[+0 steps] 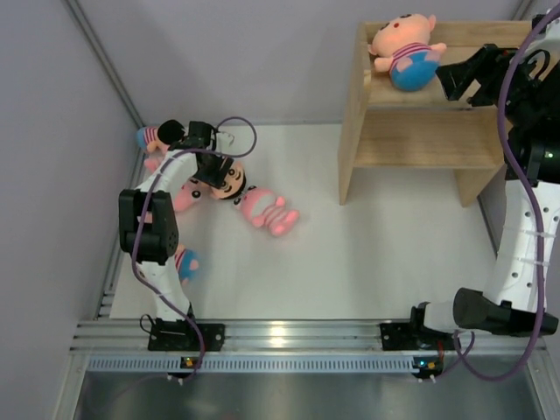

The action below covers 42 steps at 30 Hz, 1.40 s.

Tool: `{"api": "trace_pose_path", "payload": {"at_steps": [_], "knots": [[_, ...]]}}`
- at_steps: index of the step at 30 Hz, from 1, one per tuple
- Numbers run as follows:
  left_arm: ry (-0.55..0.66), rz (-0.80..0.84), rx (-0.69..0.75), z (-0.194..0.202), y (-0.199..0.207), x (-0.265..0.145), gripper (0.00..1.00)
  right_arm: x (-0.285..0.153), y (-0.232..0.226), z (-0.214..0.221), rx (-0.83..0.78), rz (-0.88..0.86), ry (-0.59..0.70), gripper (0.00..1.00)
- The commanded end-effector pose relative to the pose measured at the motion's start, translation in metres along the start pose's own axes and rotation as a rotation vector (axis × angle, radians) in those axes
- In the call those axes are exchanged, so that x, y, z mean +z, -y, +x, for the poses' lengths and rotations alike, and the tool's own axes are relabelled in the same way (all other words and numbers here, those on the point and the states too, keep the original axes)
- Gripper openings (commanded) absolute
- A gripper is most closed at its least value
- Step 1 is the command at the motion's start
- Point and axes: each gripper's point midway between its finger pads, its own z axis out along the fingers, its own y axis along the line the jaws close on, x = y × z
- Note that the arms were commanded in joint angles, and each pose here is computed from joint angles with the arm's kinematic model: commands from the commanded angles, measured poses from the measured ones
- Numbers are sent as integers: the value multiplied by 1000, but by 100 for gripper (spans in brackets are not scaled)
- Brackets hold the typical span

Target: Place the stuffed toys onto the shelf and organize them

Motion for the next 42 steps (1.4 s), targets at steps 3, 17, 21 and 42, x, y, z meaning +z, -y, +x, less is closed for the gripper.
{"api": "trace_pose_path", "payload": {"at_steps": [3, 17, 21, 42], "knots": [[38, 56, -58, -13, 6, 14, 68, -24, -27, -25, -66, -45, 84, 81], [224, 149, -71, -71, 24, -31, 73, -19, -30, -17, -74, -55, 63, 82], [229, 113, -53, -93, 36, -22, 77, -19, -31, -14, -82, -52, 58, 81], [139, -26, -137, -110, 35, 55, 47, -11, -38, 16, -116, -64, -9, 82]]}}
